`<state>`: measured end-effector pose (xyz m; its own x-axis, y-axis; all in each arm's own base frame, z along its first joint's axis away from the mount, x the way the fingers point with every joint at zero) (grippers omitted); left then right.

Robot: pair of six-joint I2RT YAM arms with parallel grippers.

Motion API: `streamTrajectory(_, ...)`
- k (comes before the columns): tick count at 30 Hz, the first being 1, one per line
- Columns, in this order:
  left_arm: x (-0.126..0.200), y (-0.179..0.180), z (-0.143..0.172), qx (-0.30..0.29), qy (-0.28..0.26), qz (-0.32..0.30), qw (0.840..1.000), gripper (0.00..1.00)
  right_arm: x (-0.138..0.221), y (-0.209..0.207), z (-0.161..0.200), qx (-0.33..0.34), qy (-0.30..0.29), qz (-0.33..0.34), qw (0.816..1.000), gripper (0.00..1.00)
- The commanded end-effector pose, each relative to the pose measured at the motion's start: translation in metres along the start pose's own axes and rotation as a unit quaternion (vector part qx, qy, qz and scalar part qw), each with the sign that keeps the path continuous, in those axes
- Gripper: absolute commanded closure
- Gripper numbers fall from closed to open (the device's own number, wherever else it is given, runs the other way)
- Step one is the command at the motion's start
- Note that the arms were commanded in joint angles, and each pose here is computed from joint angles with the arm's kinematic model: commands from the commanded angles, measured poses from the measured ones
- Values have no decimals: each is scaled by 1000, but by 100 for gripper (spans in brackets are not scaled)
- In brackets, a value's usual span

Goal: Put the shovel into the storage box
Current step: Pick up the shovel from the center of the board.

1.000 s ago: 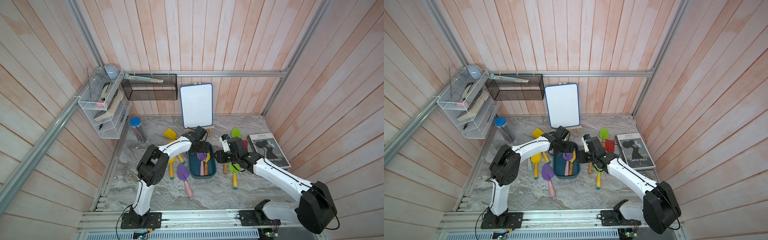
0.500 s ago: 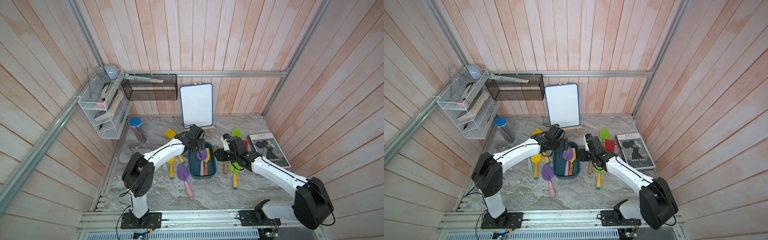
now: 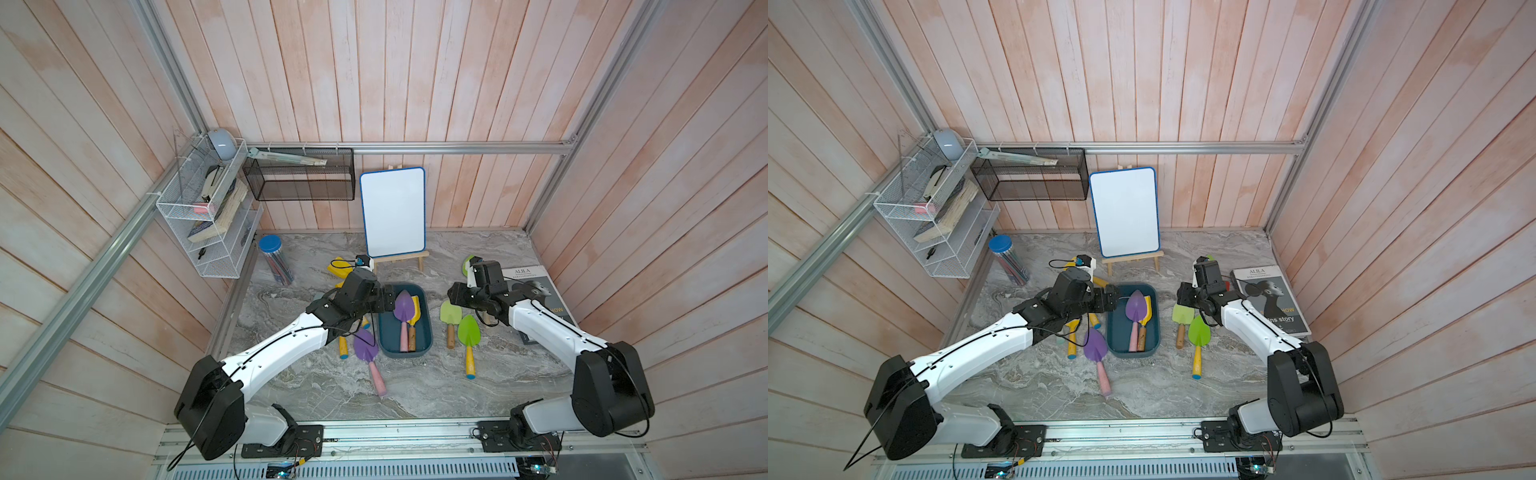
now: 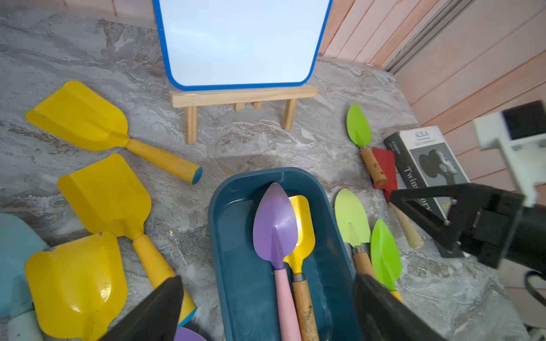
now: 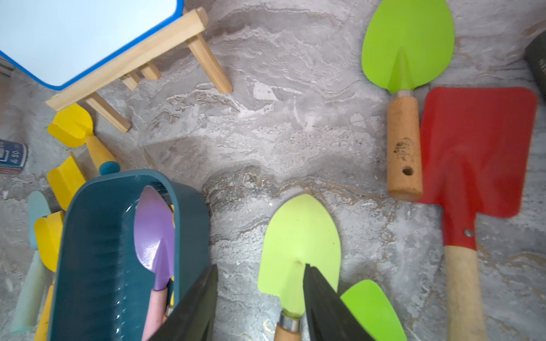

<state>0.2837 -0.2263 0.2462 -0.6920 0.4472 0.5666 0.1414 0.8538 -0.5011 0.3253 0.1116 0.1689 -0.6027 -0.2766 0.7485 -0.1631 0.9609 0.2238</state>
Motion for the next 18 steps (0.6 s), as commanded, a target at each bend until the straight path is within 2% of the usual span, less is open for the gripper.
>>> streamTrajectory(1, 4, -19, -8, -9, 2, 56, 998, 5, -6, -14, -1, 5, 19, 19, 1000, 47)
streamTrajectory(8, -5, -36, 1, 0, 42, 137, 990, 5, -32, -36, 8, 5, 65, 43, 997, 47)
streamTrajectory(18, -17, -46, 2, -1, 65, 164, 984, 5, -55, -44, -8, 24, 88, 50, 995, 48)
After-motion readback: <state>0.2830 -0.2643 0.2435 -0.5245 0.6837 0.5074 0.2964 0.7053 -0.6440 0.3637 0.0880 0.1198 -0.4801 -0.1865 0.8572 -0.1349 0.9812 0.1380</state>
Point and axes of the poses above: each gripper's point midway between its finger pads, its own x axis back along the fingers, its own y axis along the line the jaws close on, z = x × y, the point moved 7 cm from there along x, back along the fingers, and after that the axes turned 11 degrees about x, right-handed, at the moved point
